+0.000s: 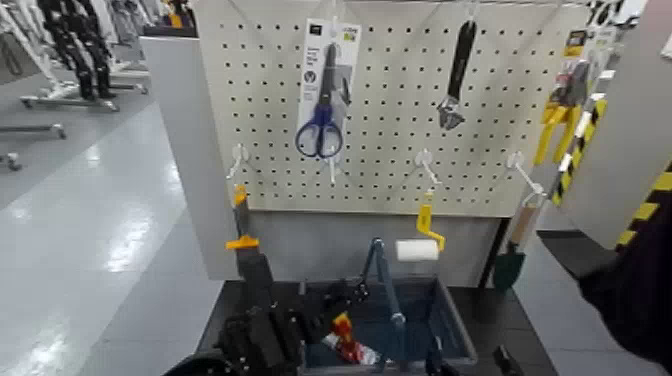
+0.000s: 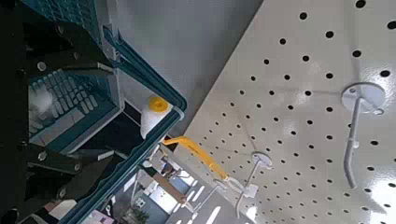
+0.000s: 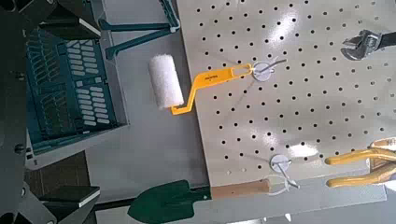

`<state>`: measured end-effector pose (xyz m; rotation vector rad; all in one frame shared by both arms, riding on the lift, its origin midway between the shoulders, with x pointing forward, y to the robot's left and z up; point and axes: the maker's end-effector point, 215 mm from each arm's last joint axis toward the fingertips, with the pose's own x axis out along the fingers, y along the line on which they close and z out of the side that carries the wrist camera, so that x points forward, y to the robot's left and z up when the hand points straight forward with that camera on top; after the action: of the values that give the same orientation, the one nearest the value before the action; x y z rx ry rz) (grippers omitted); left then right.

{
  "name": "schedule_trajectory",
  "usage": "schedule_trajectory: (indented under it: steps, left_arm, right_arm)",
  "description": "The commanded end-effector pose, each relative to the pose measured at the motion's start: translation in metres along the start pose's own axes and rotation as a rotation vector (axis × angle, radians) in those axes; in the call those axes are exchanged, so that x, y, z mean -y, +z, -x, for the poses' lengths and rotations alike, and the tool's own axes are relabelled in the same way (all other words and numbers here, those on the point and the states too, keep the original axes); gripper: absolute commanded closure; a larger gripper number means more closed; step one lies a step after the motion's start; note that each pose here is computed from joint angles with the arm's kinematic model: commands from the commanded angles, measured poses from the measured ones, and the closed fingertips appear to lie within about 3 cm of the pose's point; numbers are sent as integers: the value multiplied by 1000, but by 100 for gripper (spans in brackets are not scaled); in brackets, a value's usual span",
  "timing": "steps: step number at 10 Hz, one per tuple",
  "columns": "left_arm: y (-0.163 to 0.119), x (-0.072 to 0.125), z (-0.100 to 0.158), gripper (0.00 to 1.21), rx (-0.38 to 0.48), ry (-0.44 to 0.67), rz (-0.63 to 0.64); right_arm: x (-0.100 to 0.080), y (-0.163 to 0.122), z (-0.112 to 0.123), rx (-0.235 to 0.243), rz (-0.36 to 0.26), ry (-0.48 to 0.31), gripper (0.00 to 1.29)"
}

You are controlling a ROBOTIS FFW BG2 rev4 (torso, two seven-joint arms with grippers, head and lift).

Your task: Put the red screwdriver into the crate.

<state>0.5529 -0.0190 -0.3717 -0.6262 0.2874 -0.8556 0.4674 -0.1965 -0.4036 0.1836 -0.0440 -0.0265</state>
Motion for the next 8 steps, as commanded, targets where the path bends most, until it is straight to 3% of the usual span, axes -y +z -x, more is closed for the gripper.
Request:
schedule_trajectory:
  steps: [1, 3, 5, 8]
  left_arm:
    - [16, 2, 1, 17, 72, 15, 0]
    - [39, 0, 6, 17, 102, 36, -64]
    - [71, -6, 19, 17, 150, 102, -238]
    - [91, -20, 50, 15, 197, 214, -401]
  right_arm:
    - [0, -1, 1, -1, 0, 0, 13]
    - [0, -1, 1, -2, -2, -1, 13]
    - [2, 0, 0, 1, -1, -4, 13]
    - [3, 2, 2, 9, -7, -9, 13]
